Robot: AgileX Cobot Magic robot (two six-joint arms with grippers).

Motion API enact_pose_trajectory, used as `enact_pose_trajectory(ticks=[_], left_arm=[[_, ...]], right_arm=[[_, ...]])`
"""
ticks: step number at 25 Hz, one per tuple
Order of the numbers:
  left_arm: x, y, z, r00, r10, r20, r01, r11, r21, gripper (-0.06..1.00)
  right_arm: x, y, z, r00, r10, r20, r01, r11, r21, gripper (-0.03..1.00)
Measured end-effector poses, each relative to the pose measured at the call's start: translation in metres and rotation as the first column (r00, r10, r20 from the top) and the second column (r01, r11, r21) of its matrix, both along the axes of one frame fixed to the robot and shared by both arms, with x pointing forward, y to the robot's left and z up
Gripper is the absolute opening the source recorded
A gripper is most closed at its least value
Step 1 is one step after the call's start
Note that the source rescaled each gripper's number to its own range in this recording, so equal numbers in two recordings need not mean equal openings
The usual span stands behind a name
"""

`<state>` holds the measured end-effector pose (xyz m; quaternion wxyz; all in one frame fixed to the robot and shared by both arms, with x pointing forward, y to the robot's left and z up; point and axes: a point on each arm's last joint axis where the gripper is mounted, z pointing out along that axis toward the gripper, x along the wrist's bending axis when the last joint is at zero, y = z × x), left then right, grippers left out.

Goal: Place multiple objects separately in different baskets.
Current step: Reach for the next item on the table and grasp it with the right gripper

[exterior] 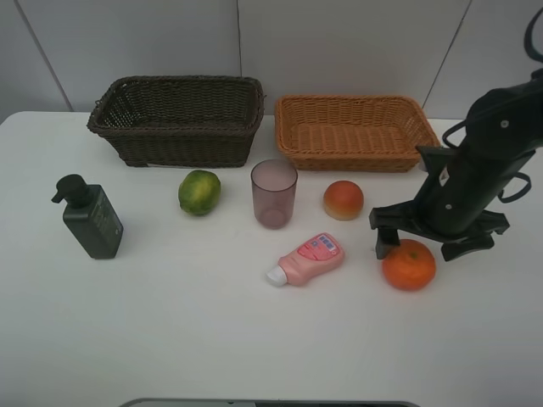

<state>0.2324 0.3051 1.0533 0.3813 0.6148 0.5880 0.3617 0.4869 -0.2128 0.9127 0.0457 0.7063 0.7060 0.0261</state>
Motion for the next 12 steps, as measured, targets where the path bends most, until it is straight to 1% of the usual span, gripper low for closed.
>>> enact_pose_trajectory(ticks=[3,6,12], left_arm=[[0.0,0.0,0.0,1.0,0.0,0.0,0.0,1.0,0.0,0.92],[0.0,0.0,0.0,1.0,0.0,0.0,0.0,1.0,0.0,0.92],[0.0,0.0,0.0,1.0,0.0,0.0,0.0,1.0,0.0,0.92]], right_arm=[[0.002,0.001,-0.003,1.0,-0.029,0.01,0.029,1.0,0.006,1.0],[0.003,0.001,-0.008,0.998,-0.061,-0.004,0.061,0.998,0.003,1.0],[0.004,0.001,-0.016,0.996,-0.087,-0.015,0.087,0.996,0.0,1.0]])
